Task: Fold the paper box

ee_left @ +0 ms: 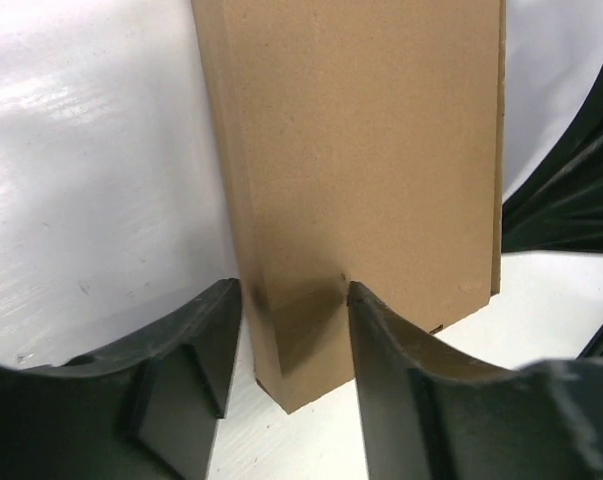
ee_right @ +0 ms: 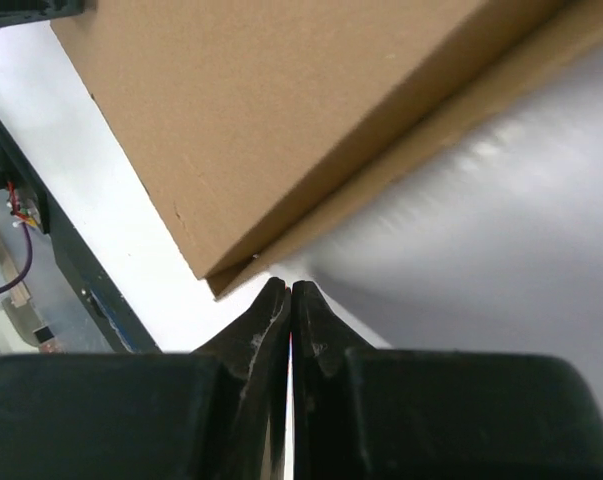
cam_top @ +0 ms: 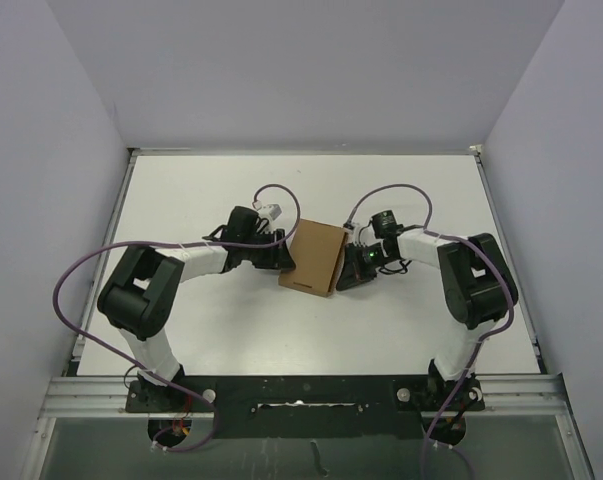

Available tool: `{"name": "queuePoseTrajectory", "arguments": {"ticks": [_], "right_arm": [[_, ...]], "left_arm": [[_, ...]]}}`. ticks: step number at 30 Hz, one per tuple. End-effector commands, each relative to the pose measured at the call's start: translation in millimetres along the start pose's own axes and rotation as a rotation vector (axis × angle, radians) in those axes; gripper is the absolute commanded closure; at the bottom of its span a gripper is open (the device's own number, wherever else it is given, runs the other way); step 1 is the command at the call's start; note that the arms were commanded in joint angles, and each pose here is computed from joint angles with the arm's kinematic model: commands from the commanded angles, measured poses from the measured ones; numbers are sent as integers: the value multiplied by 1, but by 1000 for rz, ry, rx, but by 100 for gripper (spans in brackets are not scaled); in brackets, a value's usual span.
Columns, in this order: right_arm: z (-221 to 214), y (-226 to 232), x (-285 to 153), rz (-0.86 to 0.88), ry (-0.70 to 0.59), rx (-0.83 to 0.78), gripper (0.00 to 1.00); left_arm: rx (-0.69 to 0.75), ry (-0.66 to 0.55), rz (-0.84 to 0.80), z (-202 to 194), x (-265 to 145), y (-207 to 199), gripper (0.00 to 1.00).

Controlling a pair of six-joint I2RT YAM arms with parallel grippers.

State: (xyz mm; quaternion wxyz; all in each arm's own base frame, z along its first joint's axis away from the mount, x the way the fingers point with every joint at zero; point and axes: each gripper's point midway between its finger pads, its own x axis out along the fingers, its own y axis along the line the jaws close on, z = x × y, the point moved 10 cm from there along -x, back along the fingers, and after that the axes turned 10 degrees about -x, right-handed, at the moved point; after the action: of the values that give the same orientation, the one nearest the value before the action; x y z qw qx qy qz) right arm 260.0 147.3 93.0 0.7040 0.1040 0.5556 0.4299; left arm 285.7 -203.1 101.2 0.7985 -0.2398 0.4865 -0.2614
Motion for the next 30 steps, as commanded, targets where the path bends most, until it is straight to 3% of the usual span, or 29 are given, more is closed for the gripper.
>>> {"name": "queuePoseTrajectory", "arguments": {"ticks": [1, 6, 11, 12, 15, 16, 19, 23, 30], "right_arm": [[18, -11, -32, -43, -69, -151, 100], [27, -19, -64, -50, -109, -263, 100], [53, -21, -101, -160, -191, -500, 98], [61, -22, -109, -188, -223, -550, 91], [91, -34, -126, -151, -344, -589, 50], [101, -37, -127, -81, -361, -576, 46], [126, -57, -110, 42, -343, -494, 45], [148, -65, -92, 73, -342, -519, 41], [157, -86, -68, 128, -304, -434, 40]], "left_arm": [[82, -82, -82, 37, -25, -21, 52], [198, -188, -66, 61, -52, -40, 35], [336, -249, -13, 51, -69, -54, 21], [351, -245, -6, 44, -69, -53, 17], [328, -240, -39, 30, -67, -49, 7], [313, -240, -54, 29, -65, -47, 6], [261, -233, -38, 33, -60, -44, 10], [248, -185, 26, 53, -43, -48, 39], [249, -58, 71, 74, -8, -36, 37]]}}
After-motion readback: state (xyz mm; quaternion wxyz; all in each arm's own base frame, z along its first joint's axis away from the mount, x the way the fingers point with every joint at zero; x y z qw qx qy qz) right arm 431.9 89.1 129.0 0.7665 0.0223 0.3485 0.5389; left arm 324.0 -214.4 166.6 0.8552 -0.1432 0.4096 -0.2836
